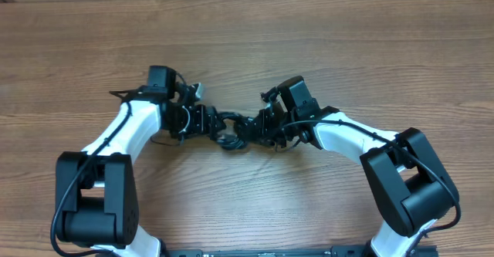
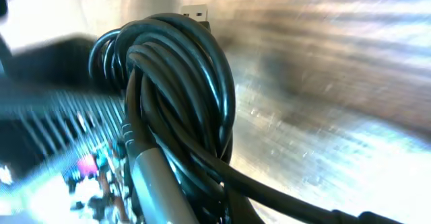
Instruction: Untangle cables
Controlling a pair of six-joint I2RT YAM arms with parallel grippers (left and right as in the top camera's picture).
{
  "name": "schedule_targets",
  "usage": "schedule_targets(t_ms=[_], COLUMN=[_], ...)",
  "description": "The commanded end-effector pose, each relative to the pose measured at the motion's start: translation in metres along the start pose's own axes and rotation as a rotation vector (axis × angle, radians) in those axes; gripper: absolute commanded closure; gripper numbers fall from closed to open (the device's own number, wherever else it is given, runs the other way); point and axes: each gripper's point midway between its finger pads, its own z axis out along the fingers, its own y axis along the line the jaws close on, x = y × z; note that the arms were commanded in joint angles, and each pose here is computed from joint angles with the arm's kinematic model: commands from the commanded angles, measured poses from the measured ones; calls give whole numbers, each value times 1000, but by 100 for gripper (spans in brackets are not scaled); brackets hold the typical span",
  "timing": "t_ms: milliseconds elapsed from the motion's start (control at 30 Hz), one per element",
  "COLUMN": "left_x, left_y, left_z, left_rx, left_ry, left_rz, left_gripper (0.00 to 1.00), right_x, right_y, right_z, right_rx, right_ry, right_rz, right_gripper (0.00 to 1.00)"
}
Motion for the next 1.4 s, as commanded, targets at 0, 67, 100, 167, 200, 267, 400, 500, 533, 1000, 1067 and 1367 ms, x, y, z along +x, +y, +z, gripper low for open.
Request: schedule_targets(t_ms=[0, 67, 100, 167, 200, 267, 400, 500, 533, 1000, 1067, 1367], left_x=[-9, -12, -13, -14, -14, -13, -13, -13, -13, -9, -8, 4], left_y=[-2, -1, -2, -6, -6, -6, -6, -7, -9, -36, -44, -81], left_z=[-8, -11, -12, -13, -13, -13, -13, -13, -13, -20, -23, -43], left_rx=[65, 83, 96, 119, 119, 117, 118, 126, 137, 299, 355, 598], left_ry=[-23, -38, -41, -42, -42, -42, -43, -43, -42, -47, -54, -87], left_rz=[-44, -50, -51, -45, -36, -12, 2, 9, 22, 180, 222, 410], left_gripper=[34, 42, 47, 51, 53, 66, 96, 96, 96, 96, 96, 96], right_x=[10, 9, 9, 7, 5, 2, -2, -4, -5, 0, 1, 12], right_y=[15, 18, 20, 25, 27, 30, 34, 37, 39, 71, 76, 89], right_z=[-3, -3, -3, -3, -4, -4, -4, -5, -5, -42, -46, -49], right_rx=[-77, -89, -98, -119, -124, -134, -146, -151, -151, -133, -140, -221], right_ry=[51, 50, 50, 44, 38, 26, 10, 4, 1, -58, -67, -18], right_rz=[-108, -118, -125, -147, -156, -174, -198, -207, -210, -428, -450, -480], right_gripper=[96, 96, 96, 96, 96, 96, 96, 96, 94, 51, 48, 56])
